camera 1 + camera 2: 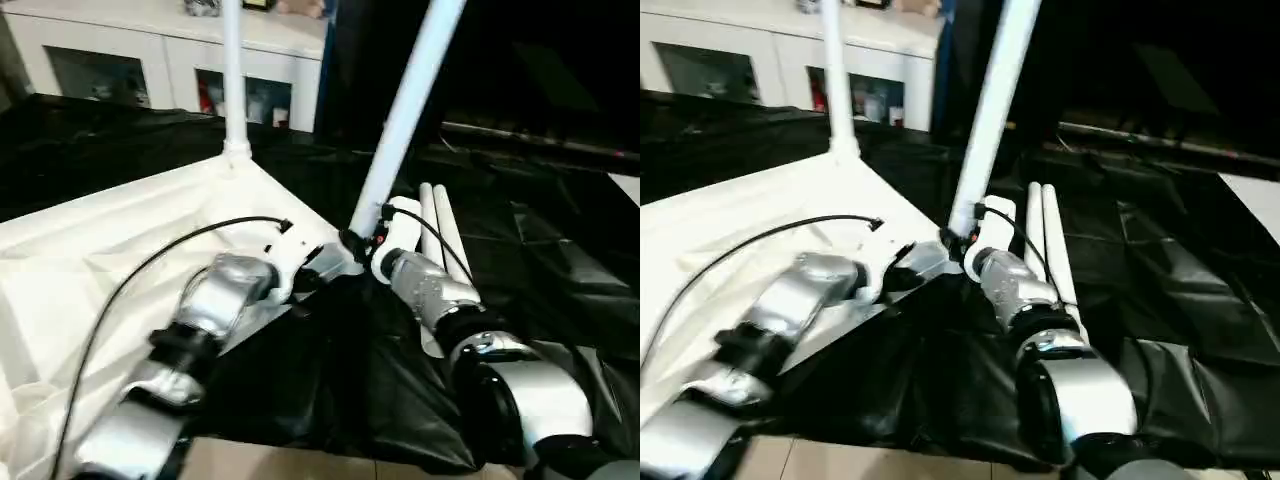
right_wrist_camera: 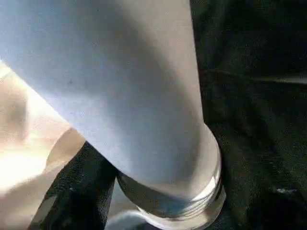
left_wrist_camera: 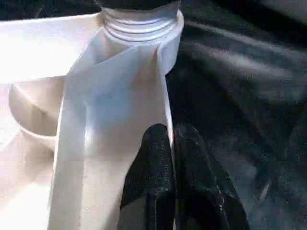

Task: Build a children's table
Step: Rotate leg to tighten

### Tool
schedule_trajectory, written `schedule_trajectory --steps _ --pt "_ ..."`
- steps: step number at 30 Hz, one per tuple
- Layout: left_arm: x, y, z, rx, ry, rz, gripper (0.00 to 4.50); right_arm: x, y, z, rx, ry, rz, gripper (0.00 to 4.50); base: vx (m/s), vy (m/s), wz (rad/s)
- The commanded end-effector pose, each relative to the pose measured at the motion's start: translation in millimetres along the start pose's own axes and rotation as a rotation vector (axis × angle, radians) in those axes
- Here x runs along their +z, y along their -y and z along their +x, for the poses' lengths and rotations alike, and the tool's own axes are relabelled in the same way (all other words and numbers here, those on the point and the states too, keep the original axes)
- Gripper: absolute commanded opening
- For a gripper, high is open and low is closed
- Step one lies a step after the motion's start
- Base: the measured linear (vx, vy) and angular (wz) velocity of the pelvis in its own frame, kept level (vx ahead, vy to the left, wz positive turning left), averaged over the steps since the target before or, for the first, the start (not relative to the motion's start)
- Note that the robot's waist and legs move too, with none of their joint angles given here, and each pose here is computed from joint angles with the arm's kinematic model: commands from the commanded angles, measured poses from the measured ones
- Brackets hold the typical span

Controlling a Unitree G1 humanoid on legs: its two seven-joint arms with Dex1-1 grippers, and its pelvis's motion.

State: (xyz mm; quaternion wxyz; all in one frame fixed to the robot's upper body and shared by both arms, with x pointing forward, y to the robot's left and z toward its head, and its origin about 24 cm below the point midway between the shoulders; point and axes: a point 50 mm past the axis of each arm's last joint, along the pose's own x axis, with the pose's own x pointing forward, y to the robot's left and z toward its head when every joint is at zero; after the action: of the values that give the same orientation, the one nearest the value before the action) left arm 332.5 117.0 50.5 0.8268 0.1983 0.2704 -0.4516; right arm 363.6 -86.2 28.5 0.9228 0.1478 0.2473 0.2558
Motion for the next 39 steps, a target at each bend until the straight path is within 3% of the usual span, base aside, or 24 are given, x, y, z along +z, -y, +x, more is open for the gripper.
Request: schedule_trajectory --steps 1,6,10,14,18,19,23,25,28,32,39 --pt "11.5 26.1 6 -0.258 0.035 0.124 0.00 -69.7 10.3 -12.5 -0.003 -0.308 0.078 2.73 0.000 0.000 0.00" --pt "-8.0 19.8 -20 -0.391 0.002 0.146 0.00 -73.2 22.3 -27.9 0.174 -0.412 -0.035 2.73 0.000 0.000 0.00" --pt "-16.5 12.1 -35 -0.429 -0.019 0.123 0.00 -76.6 32.7 -40.3 0.248 -0.473 -0.055 2.73 0.000 0.000 0.00" --pt "-18.2 10.6 -38 -0.443 -0.021 0.119 0.00 -76.8 34.9 -42.3 0.253 -0.480 -0.058 2.73 0.000 0.000 0.00" --pt "-14.3 11.0 -29 -0.385 0.011 0.102 0.00 -77.2 39.0 -37.4 0.096 -0.427 -0.074 2.73 0.000 0.000 0.00" --pt "-9.2 10.9 -16 -0.295 0.033 0.067 0.00 -76.1 42.8 -33.7 -0.052 -0.367 -0.052 2.73 0.000 0.000 0.00" --pt "-0.4 11.5 5 -0.167 0.056 -0.042 0.00 -74.2 45.9 -30.0 -0.232 -0.284 0.034 2.73 -0.013 0.001 0.00" --pt "14.9 16.0 27 -0.032 0.100 -0.185 0.00 -71.9 46.0 -26.5 -0.386 -0.206 0.161 2.73 0.000 0.000 0.00" --pt "30.7 25.3 42 0.014 0.141 -0.273 0.00 -69.9 43.8 -23.6 -0.471 -0.161 0.271 2.73 0.000 0.000 0.00" --pt "39.3 32.8 47 -0.005 0.158 -0.270 0.00 -67.8 41.0 -21.2 -0.500 -0.146 0.328 2.73 0.000 0.000 0.00" --pt "38.0 34.1 49 -0.002 0.140 -0.259 0.00 -65.8 31.7 -15.4 -0.451 -0.169 0.305 2.73 0.000 0.000 0.00"
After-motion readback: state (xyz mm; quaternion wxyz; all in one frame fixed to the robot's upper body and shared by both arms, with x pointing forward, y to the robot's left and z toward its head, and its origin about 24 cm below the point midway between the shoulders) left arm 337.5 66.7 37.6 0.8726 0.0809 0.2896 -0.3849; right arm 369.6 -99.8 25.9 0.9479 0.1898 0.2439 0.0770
